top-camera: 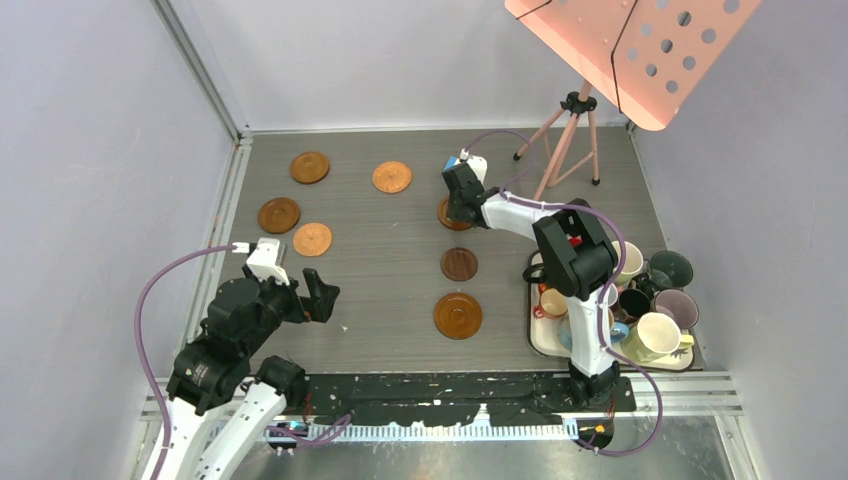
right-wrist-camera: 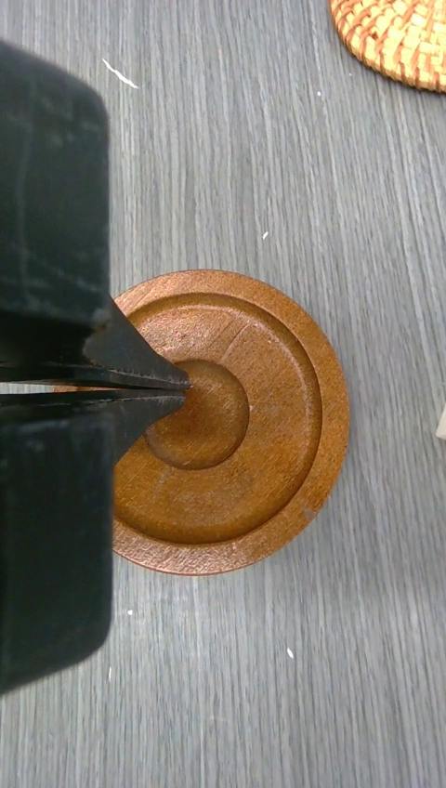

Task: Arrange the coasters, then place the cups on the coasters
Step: Move the coaster to the center of the board.

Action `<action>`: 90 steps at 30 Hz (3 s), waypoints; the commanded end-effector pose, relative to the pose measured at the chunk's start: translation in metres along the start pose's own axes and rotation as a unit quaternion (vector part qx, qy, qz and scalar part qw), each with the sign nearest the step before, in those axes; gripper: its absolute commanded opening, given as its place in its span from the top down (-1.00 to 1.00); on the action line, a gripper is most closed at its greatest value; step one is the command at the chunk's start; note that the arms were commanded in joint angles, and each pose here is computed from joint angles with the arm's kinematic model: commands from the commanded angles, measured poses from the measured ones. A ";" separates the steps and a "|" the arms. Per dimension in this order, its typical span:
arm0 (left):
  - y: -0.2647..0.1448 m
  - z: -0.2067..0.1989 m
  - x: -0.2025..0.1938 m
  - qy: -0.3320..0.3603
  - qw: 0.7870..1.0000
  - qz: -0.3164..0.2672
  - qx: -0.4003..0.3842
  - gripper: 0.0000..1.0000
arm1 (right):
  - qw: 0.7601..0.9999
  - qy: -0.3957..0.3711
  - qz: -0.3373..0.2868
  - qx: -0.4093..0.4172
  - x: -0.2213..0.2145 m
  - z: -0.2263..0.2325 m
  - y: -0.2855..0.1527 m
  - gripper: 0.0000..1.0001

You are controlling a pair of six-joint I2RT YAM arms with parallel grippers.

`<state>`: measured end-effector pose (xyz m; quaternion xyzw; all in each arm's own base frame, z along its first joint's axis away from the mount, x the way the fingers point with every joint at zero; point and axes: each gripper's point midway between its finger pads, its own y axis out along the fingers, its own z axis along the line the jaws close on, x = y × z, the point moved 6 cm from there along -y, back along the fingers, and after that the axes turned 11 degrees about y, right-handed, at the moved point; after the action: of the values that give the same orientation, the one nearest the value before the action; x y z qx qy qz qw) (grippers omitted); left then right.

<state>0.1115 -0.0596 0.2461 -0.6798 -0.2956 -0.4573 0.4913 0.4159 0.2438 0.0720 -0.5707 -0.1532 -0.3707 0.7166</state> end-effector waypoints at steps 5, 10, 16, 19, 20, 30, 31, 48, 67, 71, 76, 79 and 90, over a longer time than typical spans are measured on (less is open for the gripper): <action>0.002 0.000 0.003 -0.001 1.000 -0.002 0.003 -0.99 | 0.998 0.013 0.027 0.059 -0.013 0.035 -0.002 0.90; 0.002 0.000 0.003 -0.001 1.000 -0.003 0.004 -0.99 | 0.995 0.018 0.046 0.082 -0.025 0.052 0.002 0.89; 0.002 0.001 0.003 -0.001 1.000 -0.003 0.006 -0.99 | 0.993 0.025 0.057 0.101 -0.036 0.073 0.001 0.90; 0.002 0.001 0.003 -0.001 1.000 -0.004 0.006 -0.99 | 0.991 0.032 0.064 0.109 -0.042 0.082 0.001 0.89; 0.002 0.001 0.003 -0.002 1.000 -0.003 0.006 -0.99 | 0.991 0.032 0.067 0.113 -0.045 0.086 0.000 0.89; 0.004 0.001 0.002 -0.002 1.000 0.002 0.007 -0.99 | 0.988 0.022 0.057 0.139 -0.037 0.107 -0.018 0.90; 0.004 0.001 0.002 -0.002 1.000 0.003 0.007 -0.99 | 0.988 0.017 0.049 0.148 -0.029 0.111 -0.025 0.90; 0.006 0.003 0.001 -0.003 1.000 0.012 0.017 -0.99 | 0.992 -0.068 -0.005 0.107 -0.002 0.031 -0.118 -0.29; 0.005 0.002 0.002 -0.002 1.000 0.005 0.013 -0.99 | 0.994 -0.091 0.058 0.036 -0.052 -0.039 -0.120 -0.74; 0.005 0.002 0.002 -0.001 1.000 0.008 0.011 -0.99 | 0.993 -0.084 0.069 0.038 -0.061 -0.044 -0.117 -0.76; 0.004 0.001 0.002 -0.002 1.000 0.004 0.009 -0.99 | 0.992 -0.079 0.078 0.054 -0.068 -0.043 -0.114 -0.76; 0.004 0.001 0.002 -0.001 1.000 0.004 0.009 -0.99 | 0.992 -0.077 0.082 0.056 -0.072 -0.045 -0.112 -0.75; 0.005 0.000 0.002 -0.002 1.000 0.006 0.006 -0.99 | 0.989 -0.068 0.098 0.089 -0.080 -0.033 -0.103 -0.68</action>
<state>0.1159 -0.0585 0.2423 -0.6771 -0.2925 -0.4453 0.5076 0.2722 0.2222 0.0768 -0.5697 -0.1704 -0.2311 0.7701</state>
